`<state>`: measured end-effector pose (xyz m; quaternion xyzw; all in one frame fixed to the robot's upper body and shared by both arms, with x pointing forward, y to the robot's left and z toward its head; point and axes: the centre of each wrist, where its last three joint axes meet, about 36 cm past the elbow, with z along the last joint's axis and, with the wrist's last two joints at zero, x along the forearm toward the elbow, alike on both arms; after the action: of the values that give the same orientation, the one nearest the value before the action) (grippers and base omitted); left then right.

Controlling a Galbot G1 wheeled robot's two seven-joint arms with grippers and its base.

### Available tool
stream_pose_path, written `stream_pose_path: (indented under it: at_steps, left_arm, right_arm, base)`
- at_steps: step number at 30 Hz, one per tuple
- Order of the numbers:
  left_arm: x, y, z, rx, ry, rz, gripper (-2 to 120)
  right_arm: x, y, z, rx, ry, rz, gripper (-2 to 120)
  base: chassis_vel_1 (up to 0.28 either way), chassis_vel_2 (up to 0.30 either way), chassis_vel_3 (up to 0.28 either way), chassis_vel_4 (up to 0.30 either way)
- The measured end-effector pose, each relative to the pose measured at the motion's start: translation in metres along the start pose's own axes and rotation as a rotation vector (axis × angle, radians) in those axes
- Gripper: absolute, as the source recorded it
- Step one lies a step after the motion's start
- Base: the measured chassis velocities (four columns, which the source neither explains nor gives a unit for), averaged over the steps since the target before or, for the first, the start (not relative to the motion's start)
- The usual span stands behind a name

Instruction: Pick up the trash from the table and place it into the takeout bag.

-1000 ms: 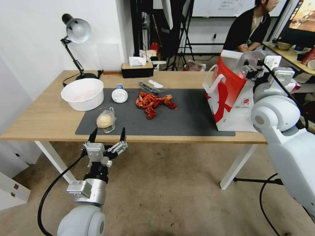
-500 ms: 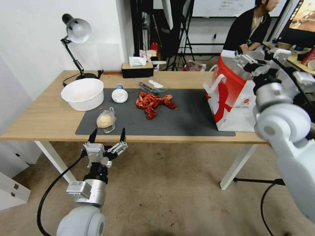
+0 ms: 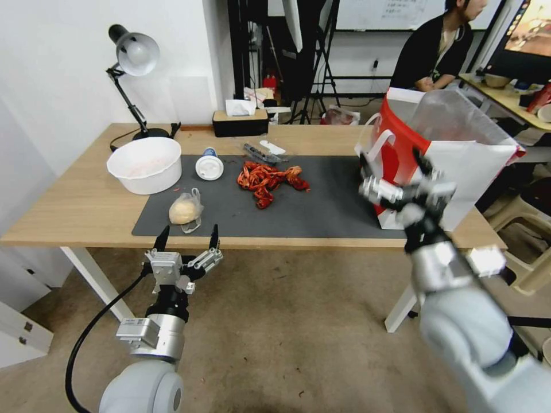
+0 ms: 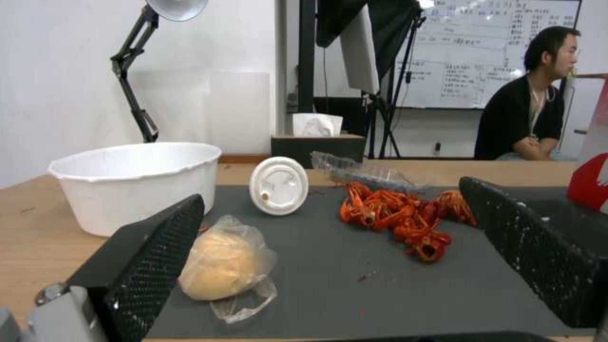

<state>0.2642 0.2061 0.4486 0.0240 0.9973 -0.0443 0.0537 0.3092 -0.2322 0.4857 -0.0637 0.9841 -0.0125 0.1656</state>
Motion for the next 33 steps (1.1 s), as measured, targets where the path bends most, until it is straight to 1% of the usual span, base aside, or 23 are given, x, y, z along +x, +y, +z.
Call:
stream_pose_path:
  at_steps: [2,4,6,10,11,15,19,21,22,24,25,26,27,28,29,31,32,33]
  left_arm:
    - [-0.001,0.0,0.001,0.0,0.001,-0.001,100]
    - [-0.001,0.0,0.001,0.001,0.001,-0.001,100]
    - [-0.001,0.001,0.002,0.001,0.003,-0.001,100]
    - [-0.002,0.001,0.003,0.001,0.003,-0.001,100]
    - [-0.002,0.001,0.003,0.0,0.003,-0.001,100]
    - [-0.004,0.002,0.004,-0.003,0.005,0.002,100]
    - [-0.01,0.007,0.006,-0.008,0.002,0.008,100]
    - [-0.019,0.014,0.008,-0.012,0.002,0.022,100]
    - [-0.019,0.014,0.008,-0.012,0.002,0.022,100]
    - [-0.031,0.022,0.011,-0.023,-0.002,0.042,100]
    - [-0.031,0.022,0.011,-0.023,-0.002,0.042,100]
    - [-0.043,0.033,0.015,-0.037,0.002,0.067,100]
    - [-0.047,0.037,0.017,-0.041,0.004,0.073,100]
    - [-0.056,0.045,0.019,-0.046,0.009,0.087,100]
    - [-0.056,0.045,0.019,-0.046,0.009,0.087,100]
    - [-0.074,0.063,0.022,-0.056,0.027,0.102,100]
    - [-0.074,0.063,0.022,-0.056,0.027,0.102,100]
    - [-0.08,0.07,0.022,-0.052,0.04,0.108,100]
  right_arm:
    - [0.02,0.005,0.014,0.0,0.054,0.049,100]
    - [0.024,0.005,0.019,0.004,0.066,0.061,100]
    - [0.037,0.004,0.041,0.025,0.09,0.096,100]
    - [0.047,0.005,0.052,0.02,0.125,0.117,100]
    - [0.061,0.007,0.069,0.023,0.158,0.128,100]
    - [0.062,0.007,0.071,0.022,0.159,0.132,100]
    - [0.06,0.008,0.07,0.021,0.151,0.126,100]
    - [0.06,0.008,0.069,0.022,0.151,0.125,100]
    - [0.06,0.008,0.069,0.022,0.151,0.125,100]
    - [0.061,0.008,0.068,0.024,0.152,0.125,100]
    - [0.061,0.008,0.068,0.024,0.152,0.125,100]
    - [0.061,0.008,0.068,0.026,0.152,0.126,100]
    - [0.061,0.008,0.068,0.027,0.152,0.126,100]
    - [0.061,0.008,0.067,0.028,0.151,0.127,100]
    - [0.061,0.008,0.067,0.028,0.151,0.127,100]
    - [0.061,0.009,0.066,0.031,0.149,0.127,100]
    - [0.061,0.009,0.066,0.031,0.149,0.127,100]
    - [0.061,0.009,0.066,0.031,0.149,0.128,100]
  base:
    - [0.0,0.0,0.0,0.0]
    - [0.0,0.0,0.0,0.0]
    - [0.0,0.0,0.0,0.0]
    - [0.0,0.0,0.0,0.0]
    - [0.0,0.0,0.0,0.0]
    - [0.0,0.0,0.0,0.0]
    - [0.0,0.0,0.0,0.0]
    - [0.0,0.0,0.0,0.0]
    - [0.0,0.0,0.0,0.0]
    - [0.0,0.0,0.0,0.0]
    - [0.0,0.0,0.0,0.0]
    - [0.0,0.0,0.0,0.0]
    - [0.0,0.0,0.0,0.0]
    - [0.0,0.0,0.0,0.0]
    - [0.0,0.0,0.0,0.0]
    - [0.0,0.0,0.0,0.0]
    - [0.0,0.0,0.0,0.0]
    - [0.0,0.0,0.0,0.0]
